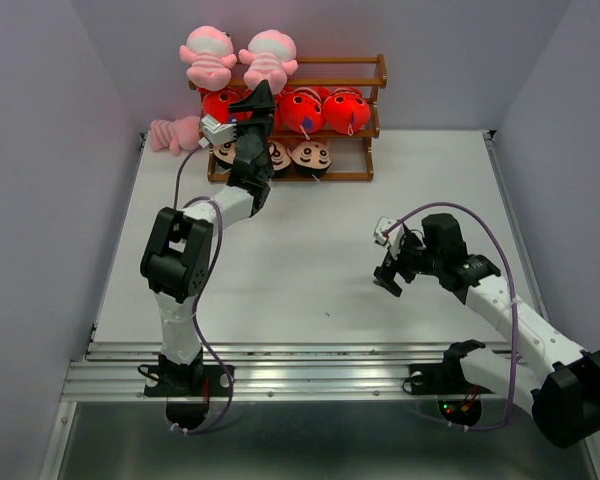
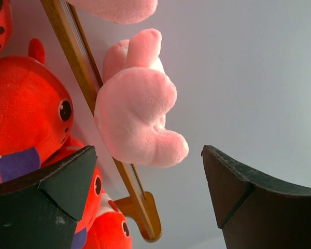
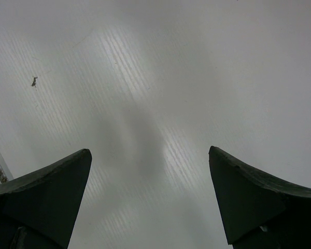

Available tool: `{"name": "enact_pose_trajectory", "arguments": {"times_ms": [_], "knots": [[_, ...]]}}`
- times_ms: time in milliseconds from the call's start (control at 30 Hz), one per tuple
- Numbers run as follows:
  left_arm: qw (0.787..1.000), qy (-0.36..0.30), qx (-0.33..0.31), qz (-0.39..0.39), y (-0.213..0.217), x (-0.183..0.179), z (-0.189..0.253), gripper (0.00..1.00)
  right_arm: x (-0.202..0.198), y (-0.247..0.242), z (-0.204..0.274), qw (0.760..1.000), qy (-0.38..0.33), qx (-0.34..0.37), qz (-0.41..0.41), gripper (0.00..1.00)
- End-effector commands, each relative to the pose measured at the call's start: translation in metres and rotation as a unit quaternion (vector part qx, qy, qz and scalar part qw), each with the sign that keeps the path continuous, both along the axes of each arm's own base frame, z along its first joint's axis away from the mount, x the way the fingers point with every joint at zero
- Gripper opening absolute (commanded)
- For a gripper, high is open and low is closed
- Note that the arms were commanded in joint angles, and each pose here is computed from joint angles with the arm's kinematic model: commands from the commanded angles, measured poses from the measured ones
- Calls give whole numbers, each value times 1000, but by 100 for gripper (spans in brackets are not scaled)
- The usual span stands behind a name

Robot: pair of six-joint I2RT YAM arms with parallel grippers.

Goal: Place and organize the stuffed toys onto the shelf
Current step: Place the stuffed toy onto shelf, then grab a stuffed toy with the left arm

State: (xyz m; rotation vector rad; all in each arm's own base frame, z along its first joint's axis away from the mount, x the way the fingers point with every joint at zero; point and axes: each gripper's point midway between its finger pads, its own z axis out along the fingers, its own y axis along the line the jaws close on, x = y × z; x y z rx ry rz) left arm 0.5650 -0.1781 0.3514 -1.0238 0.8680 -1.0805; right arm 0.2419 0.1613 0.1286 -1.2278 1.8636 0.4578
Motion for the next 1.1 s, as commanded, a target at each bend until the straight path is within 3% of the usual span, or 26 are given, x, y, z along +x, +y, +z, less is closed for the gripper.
{"name": "enact_pose_trajectory", "arguments": {"times_ms": [0, 333, 400, 533, 667, 767, 867, 1067], "knots": [[997, -69, 12, -20, 6, -36, 54, 95, 2, 0, 2, 1000, -8, 0, 4, 100], [985, -83, 122, -91, 1, -94, 57, 96, 3, -3, 3, 1000, -10, 0, 0, 100], [976, -83, 169, -108, 3, -112, 53, 96, 3, -3, 4, 1000, -10, 0, 0, 100], [939, -71, 286, -179, 1, -143, 30, 96, 3, -4, 7, 1000, -17, 0, -3, 100], [916, -13, 350, -196, 41, -154, -5, 96, 3, -4, 8, 1000, -20, 1, -4, 100], [916, 59, 351, -183, 90, -151, -39, 97, 4, -4, 9, 1000, -21, 1, -6, 100], [932, 118, 302, -161, 137, -144, -67, 96, 4, -4, 7, 1000, -17, 1, -5, 100], [946, 218, 227, -79, 184, -104, -103, 96, 4, -5, 4, 1000, -13, -3, -6, 100]]}}
